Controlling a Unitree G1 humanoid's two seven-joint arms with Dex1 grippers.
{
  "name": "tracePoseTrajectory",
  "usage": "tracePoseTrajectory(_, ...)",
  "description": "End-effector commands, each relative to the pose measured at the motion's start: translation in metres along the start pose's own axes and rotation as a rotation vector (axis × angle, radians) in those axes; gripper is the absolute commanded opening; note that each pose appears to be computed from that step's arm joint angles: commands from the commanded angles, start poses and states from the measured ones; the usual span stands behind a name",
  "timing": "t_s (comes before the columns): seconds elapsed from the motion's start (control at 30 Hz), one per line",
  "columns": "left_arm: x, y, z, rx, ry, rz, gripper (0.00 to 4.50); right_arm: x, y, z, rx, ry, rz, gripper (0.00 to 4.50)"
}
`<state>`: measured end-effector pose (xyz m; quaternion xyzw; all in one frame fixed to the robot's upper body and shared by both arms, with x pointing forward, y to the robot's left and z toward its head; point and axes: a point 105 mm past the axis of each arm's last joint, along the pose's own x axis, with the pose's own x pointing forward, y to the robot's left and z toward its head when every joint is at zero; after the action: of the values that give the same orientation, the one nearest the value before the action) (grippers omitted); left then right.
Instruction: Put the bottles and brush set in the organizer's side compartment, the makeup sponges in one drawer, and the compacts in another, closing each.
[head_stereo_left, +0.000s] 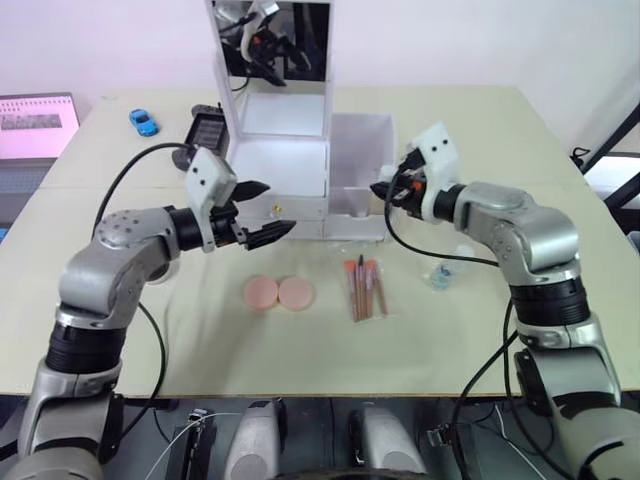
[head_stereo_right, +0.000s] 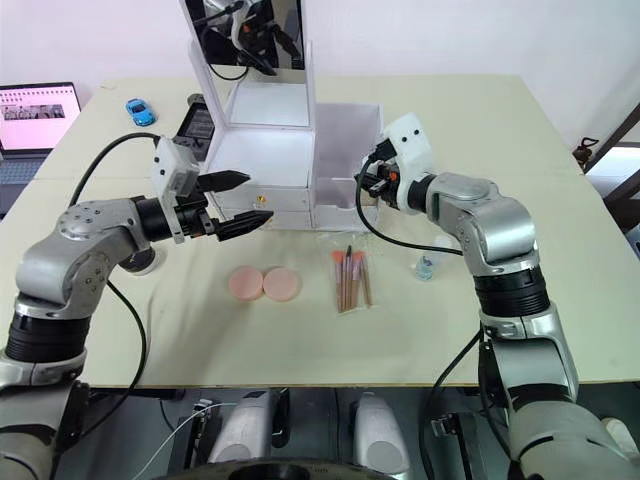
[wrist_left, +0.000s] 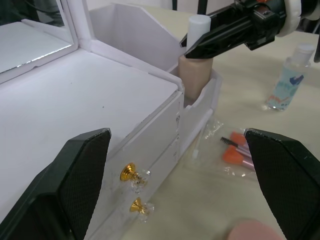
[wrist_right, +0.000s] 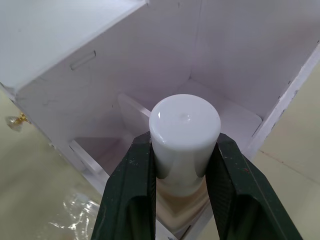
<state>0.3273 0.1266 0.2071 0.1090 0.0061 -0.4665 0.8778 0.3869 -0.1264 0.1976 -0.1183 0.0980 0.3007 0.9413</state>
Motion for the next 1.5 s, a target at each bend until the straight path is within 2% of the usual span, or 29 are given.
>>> tracePoseTrajectory(0.03,0.001,0.000,0.016,0.063,-0.042,-0.007,4.50,-0.003,-0.004,0.009,-0.045,-0.035,-0.022,0.84)
tracePoseTrajectory(0.07,0.002,0.000,0.016,0.064,-0.042,-0.009,4.50,-0.003,-0.004,0.009,-0.049,-0.032,-0.023,0.84)
tracePoseTrajectory(0.2,0.003,0.000,0.016,0.070,-0.042,-0.016,4.50,-0.007,-0.006,0.015,-0.060,-0.051,-0.024,2.77)
tracePoseTrajectory(0.27,0.003,0.000,0.016,0.072,-0.043,-0.020,4.50,-0.012,-0.006,0.024,-0.066,-0.073,-0.020,3.89)
tracePoseTrajectory(0.3,0.004,0.000,0.016,0.072,-0.044,-0.021,4.50,-0.014,-0.006,0.027,-0.070,-0.081,-0.018,4.32)
tracePoseTrajectory(0.33,0.004,-0.001,0.016,0.072,-0.045,-0.023,4.50,-0.017,-0.007,0.031,-0.072,-0.094,-0.017,4.46)
tracePoseTrajectory(0.57,0.003,0.002,0.016,0.075,-0.048,-0.034,4.50,-0.050,-0.003,0.058,-0.092,-0.193,0.043,4.46)
tracePoseTrajectory(0.7,-0.006,0.010,0.018,0.061,-0.071,-0.046,4.50,-0.084,-0.009,0.058,-0.141,-0.242,0.047,4.46)
tracePoseTrajectory(0.87,-0.031,0.031,0.011,0.069,-0.047,-0.043,4.50,-0.141,-0.034,0.050,-0.180,-0.289,-0.056,4.46)
tracePoseTrajectory(0.93,-0.044,0.047,0.009,0.065,-0.037,0.006,4.50,-0.164,-0.048,0.036,-0.190,-0.263,-0.123,4.46)
tracePoseTrajectory(1.07,-0.077,0.071,-0.007,0.047,0.028,0.084,4.50,-0.199,-0.057,0.001,-0.210,-0.151,-0.207,4.46)
tracePoseTrajectory(1.2,-0.121,0.103,-0.030,-0.003,0.072,0.247,4.50,-0.231,-0.060,-0.047,-0.183,-0.019,-0.262,4.46)
tracePoseTrajectory(1.37,-0.160,0.113,-0.064,-0.019,0.180,0.335,4.50,-0.255,-0.067,-0.073,-0.136,0.005,-0.340,4.46)
tracePoseTrajectory(1.5,-0.172,0.116,-0.068,-0.008,0.192,0.368,4.50,-0.265,-0.075,-0.084,-0.118,0.025,-0.391,4.46)
